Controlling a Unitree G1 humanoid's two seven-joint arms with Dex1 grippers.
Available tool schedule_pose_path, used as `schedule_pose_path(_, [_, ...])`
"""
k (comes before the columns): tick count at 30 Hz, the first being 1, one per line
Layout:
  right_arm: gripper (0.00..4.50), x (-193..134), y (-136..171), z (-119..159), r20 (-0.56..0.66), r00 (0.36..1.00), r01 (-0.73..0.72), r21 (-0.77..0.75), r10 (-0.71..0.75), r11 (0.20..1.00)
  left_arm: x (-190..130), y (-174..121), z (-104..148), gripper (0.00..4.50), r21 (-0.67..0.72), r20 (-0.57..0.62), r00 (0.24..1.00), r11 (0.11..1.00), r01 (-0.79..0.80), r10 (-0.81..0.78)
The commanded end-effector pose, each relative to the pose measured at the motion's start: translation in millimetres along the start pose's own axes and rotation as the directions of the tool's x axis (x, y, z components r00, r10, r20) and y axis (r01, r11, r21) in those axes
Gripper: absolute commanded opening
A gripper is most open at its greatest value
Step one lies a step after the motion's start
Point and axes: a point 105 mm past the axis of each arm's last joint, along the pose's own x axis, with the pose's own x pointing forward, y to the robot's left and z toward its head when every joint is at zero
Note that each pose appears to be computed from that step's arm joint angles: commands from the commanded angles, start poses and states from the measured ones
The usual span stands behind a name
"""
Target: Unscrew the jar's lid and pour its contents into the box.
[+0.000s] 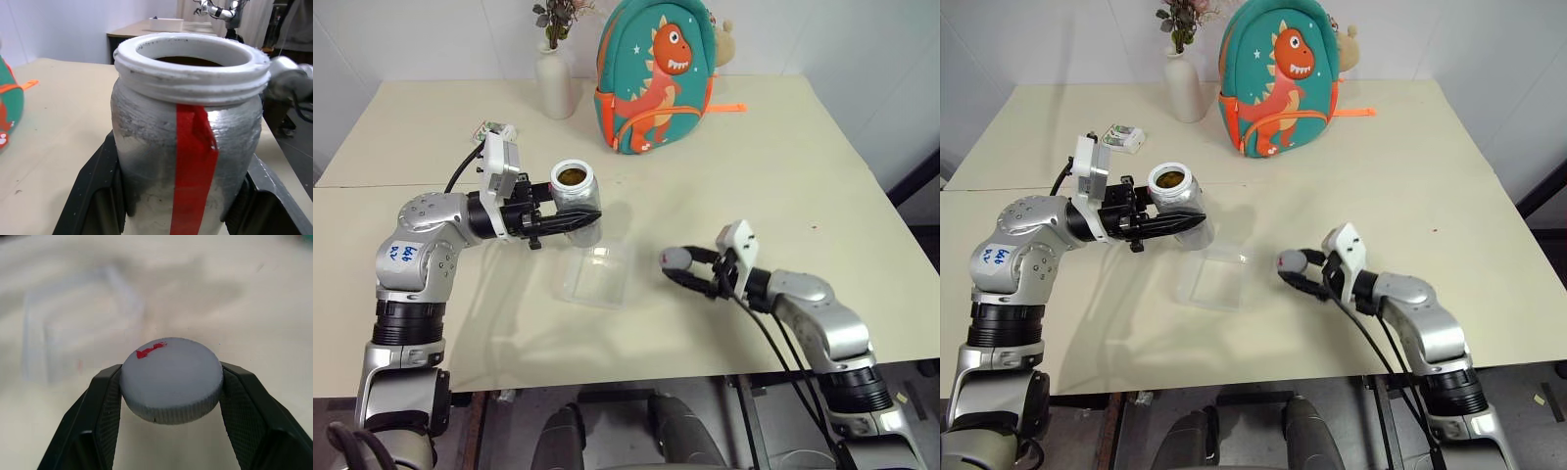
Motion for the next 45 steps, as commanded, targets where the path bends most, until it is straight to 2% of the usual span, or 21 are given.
schedule_pose_path(1, [2.52,-5.2,-8.8,8.1,0.027,0.999,0.026,-0.05,-0.025,0.998,1.9,0.6,14.3,1.99,0.039,0.029,1.0,0.999,0.002,-0.003])
schedule_pose_path(4, [2.52,-10.5,-16.0,2.8,0.003,0.999,0.039,-0.039,-0.039,0.998,2.7,1.1,14.5,1.99,0.037,0.032,0.999,0.999,0.001,-0.002])
schedule_pose_path(5, [3.23,-12.3,-17.1,3.2,0.001,0.999,0.035,-0.03,-0.035,0.999,3.1,1.5,14.6,1.99,0.037,0.033,0.999,0.999,0.001,-0.002])
schedule_pose_path(7, [3.77,-16.8,-21.1,11.3,0.02,0.999,0.043,-0.034,-0.042,0.998,4.0,1.7,15.1,1.99,0.034,0.039,0.999,0.999,0.004,-0.006])
schedule_pose_path(8, [4.2,-20.4,-21.2,20.1,0.041,0.998,0.041,-0.055,-0.039,0.998,4.1,1.8,15.2,1.99,0.033,0.04,0.999,0.999,0.006,-0.007])
schedule_pose_path(10, [4.47,-26.5,-20.0,33.9,0.073,0.997,0.033,-0.088,-0.027,0.996,4.8,1.6,15.0,1.99,0.032,0.041,0.999,0.999,0.01,-0.011])
schedule_pose_path(14, [4.47,-43.8,-8.1,75.8,0.15,0.988,-0.008,-0.185,0.036,0.983,0.3,3.6,15.0,1.99,0.041,0.029,1.0,0.999,0.005,-0.007])
schedule_pose_path(19, [4.47,-64.3,9.3,112.2,0.154,0.979,-0.082,-0.285,0.13,0.955,-19.8,10.4,7.7,1.99,0.029,-0.074,0.994,0.996,-0.082,0.084])
schedule_pose_path(21, [4.47,-68.3,11.0,121.7,0.158,0.977,-0.09,-0.304,0.143,0.948,-30.0,13.2,9.7,1.99,0.05,-0.077,0.988,0.991,-0.127,0.13])
schedule_pose_path(26, [4.47,-71.4,15.4,129.2,0.14,0.974,-0.12,-0.354,0.179,0.927,-45.1,18.0,15.7,1.99,0.064,-0.077,0.972,0.974,-0.217,0.221])
schedule_pose_path(32, [4.47,-62.8,20.8,130.5,0.135,0.966,-0.156,-0.367,0.219,0.917,-50.4,11.4,-6.9,1.99,0.151,-0.204,0.924,0.943,-0.295,0.322])
schedule_pose_path(39, [4.47,-54.5,20.8,124.5,0.153,0.966,-0.149,-0.336,0.21,0.93,-39.6,15.5,-4.9,1.99,0.343,-0.248,0.88,0.886,-0.313,0.406])
schedule_pose_path(43, [4.47,-52.0,17.9,122.0,0.166,0.967,-0.133,-0.32,0.193,0.938,-34.1,23.3,-2.2,1.99,0.533,-0.257,0.827,0.787,-0.309,0.499])
schedule_pose_path(45, [4.47,-50.7,15.7,121.7,0.176,0.967,-0.121,-0.308,0.182,0.944,-31.4,31.8,3.5,1.99,0.68,-0.227,0.785,0.67,-0.296,0.577])
